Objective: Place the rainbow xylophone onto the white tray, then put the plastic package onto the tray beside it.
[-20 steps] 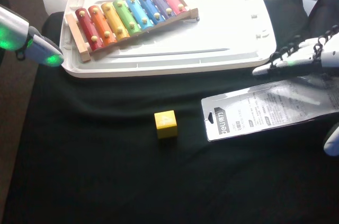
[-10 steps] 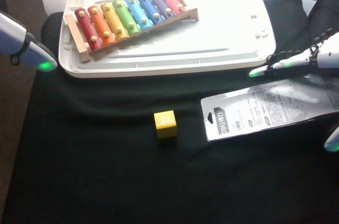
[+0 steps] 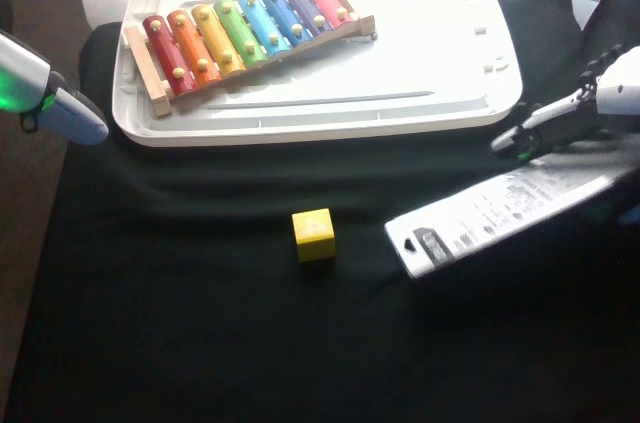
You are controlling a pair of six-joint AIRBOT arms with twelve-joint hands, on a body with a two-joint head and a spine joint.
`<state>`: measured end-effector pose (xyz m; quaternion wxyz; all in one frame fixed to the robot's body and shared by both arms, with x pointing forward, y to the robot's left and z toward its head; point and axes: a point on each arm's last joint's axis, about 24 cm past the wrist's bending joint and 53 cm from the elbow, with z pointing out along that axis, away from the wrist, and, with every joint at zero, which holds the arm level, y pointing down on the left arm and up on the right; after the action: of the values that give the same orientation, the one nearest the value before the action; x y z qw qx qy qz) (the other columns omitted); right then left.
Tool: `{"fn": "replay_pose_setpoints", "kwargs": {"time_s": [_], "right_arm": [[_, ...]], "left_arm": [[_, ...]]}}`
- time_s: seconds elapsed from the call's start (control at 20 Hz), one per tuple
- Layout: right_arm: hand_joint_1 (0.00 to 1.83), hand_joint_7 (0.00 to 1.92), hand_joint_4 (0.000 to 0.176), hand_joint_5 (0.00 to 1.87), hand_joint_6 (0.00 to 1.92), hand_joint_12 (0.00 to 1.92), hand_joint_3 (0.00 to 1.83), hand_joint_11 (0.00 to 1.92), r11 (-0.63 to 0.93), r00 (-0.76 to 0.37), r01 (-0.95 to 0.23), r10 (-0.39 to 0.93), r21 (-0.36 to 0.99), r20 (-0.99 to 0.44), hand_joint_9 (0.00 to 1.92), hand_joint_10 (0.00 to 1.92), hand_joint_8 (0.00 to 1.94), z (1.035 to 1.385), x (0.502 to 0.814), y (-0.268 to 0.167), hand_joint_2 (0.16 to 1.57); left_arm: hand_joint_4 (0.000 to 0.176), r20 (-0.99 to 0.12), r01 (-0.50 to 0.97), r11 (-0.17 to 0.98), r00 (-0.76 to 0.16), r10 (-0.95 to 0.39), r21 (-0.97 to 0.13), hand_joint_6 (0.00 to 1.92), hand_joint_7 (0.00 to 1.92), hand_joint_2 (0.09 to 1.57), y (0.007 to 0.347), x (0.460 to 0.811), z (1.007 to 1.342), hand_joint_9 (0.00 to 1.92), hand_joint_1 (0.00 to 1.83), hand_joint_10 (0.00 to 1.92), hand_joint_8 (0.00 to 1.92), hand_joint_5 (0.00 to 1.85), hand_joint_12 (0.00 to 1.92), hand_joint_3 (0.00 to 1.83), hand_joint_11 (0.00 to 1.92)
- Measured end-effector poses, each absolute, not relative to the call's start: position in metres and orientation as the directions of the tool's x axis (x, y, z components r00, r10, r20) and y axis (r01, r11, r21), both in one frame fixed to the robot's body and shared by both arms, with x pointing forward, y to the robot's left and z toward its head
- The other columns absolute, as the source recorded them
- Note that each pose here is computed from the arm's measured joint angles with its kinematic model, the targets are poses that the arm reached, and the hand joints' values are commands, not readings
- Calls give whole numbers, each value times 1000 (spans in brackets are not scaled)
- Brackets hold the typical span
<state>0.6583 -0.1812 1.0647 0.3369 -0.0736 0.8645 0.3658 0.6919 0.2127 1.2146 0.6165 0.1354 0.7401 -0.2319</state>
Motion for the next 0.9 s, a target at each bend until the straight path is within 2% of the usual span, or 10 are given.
{"fn": "replay_pose_setpoints", "kwargs": {"time_s": [0.05, 0.1, 0.3, 0.35, 0.4, 0.45, 0.5, 0.55, 0.8, 0.9], "right_arm": [[1644, 828, 0, 536, 10, 1410, 37, 718, 724, -763, -368, 123, 583, -635, 934, 1129, 1053, 1064, 659, -182, 1069], [1388, 709, 0, 642, 924, 1248, 4, 830, 726, -762, -367, 124, 582, -635, 872, 1397, 1455, 1064, 659, -182, 1209], [1302, 677, 0, 638, 1269, 1494, 1, 937, 730, -764, -367, 117, 576, -634, 814, 1610, 1529, 1061, 659, -182, 1259], [1625, 403, 0, 512, 1833, 1821, 0, 1012, 732, -764, -372, 109, 571, -636, 804, 1905, 1810, 1060, 659, -182, 1141], [1691, 428, 32, 587, 1903, 1901, 0, 1049, 731, -765, -372, 108, 572, -635, 857, 1918, 1915, 1059, 658, -181, 1141], [1691, 428, 32, 587, 1903, 1901, 0, 1049, 732, -765, -374, 104, 570, -636, 857, 1918, 1915, 1058, 658, -180, 1141], [1735, 548, 160, 653, 1920, 1920, 0, 1164, 733, -764, -376, 101, 567, -637, 967, 1921, 1940, 1057, 658, -179, 1135], [1714, 578, 173, 638, 1921, 1921, 3, 1184, 735, -763, -375, 101, 564, -638, 977, 1921, 1941, 1057, 659, -180, 1145], [1602, 1026, 176, 834, 1921, 1921, 0, 1387, 738, -759, -376, 101, 561, -643, 1250, 1921, 1941, 1057, 660, -181, 1165], [1596, 1098, 176, 863, 1921, 1921, 0, 1409, 738, -759, -372, 108, 563, -642, 1294, 1921, 1941, 1058, 661, -182, 1158]], "left_arm": [[132, -975, 486, 856, -204, -86, -177, 0, 0, 664, 213, 692, 1214, 0, 846, 0, 0, 0, 9, 2, 16], [169, -975, 485, 856, -204, -89, -180, 0, 0, 663, 213, 692, 1215, 0, 879, 0, 0, 0, 1, 1, 3], [176, -973, 482, 856, -212, -91, -186, 0, 0, 684, 214, 691, 1211, 0, 841, 0, 0, 0, 21, 9, 47], [176, -973, 480, 857, -215, -89, -184, 0, 0, 685, 214, 691, 1210, 0, 826, 0, 0, 0, 11, 7, 21], [175, -972, 480, 857, -215, -90, -186, 0, 0, 687, 214, 691, 1210, 0, 847, 0, 0, 0, 8, 7, 15], [175, -972, 480, 857, -215, -92, -187, 0, 0, 687, 214, 691, 1211, 0, 847, 0, 0, 0, 8, 7, 15], [175, -972, 480, 857, -215, -91, -187, 0, 0, 693, 214, 691, 1211, 0, 833, 0, 0, 0, 16, 8, 32], [176, -972, 480, 857, -216, -90, -186, 0, 0, 700, 214, 691, 1210, 0, 848, 0, 0, 0, 15, 9, 28], [176, -972, 480, 857, -216, -90, -186, 0, 0, 704, 214, 691, 1210, 0, 838, 0, 0, 0, 31, 4, 53], [156, -972, 480, 858, -216, -90, -186, 0, 0, 713, 214, 691, 1210, 0, 839, 0, 0, 0, 29, 7, 44]]}}
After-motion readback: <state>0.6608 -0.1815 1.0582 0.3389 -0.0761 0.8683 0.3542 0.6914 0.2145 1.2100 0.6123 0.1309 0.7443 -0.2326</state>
